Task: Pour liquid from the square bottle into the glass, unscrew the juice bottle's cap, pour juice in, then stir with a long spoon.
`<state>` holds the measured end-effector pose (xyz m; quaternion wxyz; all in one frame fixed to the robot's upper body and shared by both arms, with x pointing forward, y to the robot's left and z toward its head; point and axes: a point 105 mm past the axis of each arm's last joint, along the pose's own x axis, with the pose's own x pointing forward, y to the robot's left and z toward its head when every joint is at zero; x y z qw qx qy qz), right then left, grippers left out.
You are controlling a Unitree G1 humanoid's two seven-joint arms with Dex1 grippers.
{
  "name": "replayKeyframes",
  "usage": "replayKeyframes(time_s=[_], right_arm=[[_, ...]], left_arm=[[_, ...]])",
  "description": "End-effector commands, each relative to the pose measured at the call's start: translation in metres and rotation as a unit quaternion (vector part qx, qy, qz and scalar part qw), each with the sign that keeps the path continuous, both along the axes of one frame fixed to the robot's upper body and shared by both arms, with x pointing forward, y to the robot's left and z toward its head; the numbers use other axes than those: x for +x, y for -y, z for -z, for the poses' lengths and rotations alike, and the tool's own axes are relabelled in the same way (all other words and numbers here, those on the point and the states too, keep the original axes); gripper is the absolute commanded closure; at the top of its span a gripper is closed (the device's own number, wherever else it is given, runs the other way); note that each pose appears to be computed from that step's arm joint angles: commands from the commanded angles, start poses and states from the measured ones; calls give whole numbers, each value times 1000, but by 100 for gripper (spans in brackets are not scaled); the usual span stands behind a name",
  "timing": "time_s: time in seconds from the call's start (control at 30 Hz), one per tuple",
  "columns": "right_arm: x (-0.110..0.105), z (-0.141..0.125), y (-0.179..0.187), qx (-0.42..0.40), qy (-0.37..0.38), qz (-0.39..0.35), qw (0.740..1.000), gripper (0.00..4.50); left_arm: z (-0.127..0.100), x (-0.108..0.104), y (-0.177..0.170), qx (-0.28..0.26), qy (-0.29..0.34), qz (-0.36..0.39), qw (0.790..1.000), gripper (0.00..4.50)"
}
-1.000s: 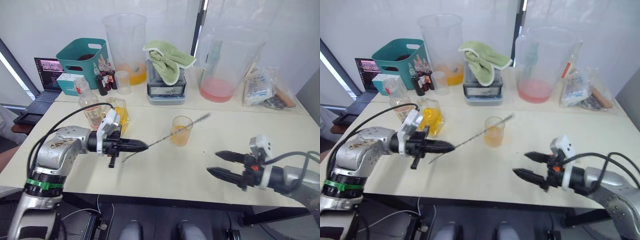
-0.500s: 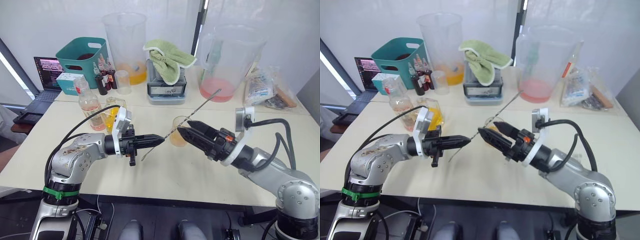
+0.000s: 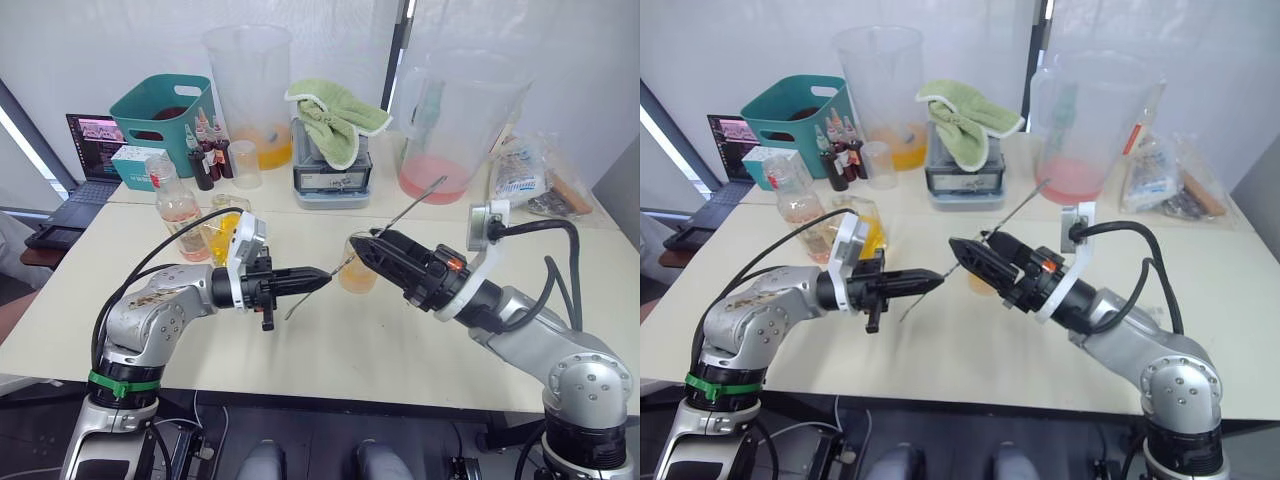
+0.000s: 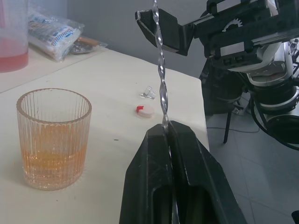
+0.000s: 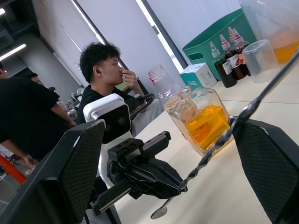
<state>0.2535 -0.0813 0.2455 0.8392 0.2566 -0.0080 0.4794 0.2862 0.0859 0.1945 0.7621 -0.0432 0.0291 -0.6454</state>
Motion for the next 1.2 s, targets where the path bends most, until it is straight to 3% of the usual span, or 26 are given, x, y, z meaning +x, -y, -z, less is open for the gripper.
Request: replayKeyframes(time_s=[0.03, 0.17, 0.47, 0.77, 1.03, 1.2], right_arm=[[-4, -10, -1, 17, 17, -7, 1000, 26], [-4, -11, -1, 22, 17, -8, 1000, 142], [0, -9, 1, 17, 14, 0, 1000, 447], [3, -9, 4, 10, 22, 9, 1000, 447], [9, -18, 6, 12, 39, 18, 999, 450], [14, -50, 13, 6, 94, 35, 995, 450]], left_arm=[[-11, -2, 2, -2, 27, 6, 1000, 449], [-11, -2, 2, -2, 28, 5, 1000, 450], [-11, -2, 3, -3, 28, 2, 1000, 450], [-15, 5, 1, -13, 15, -25, 999, 450], [-20, 8, 0, -19, 17, -31, 999, 193], [-24, 10, -12, -28, 16, -56, 998, 26]])
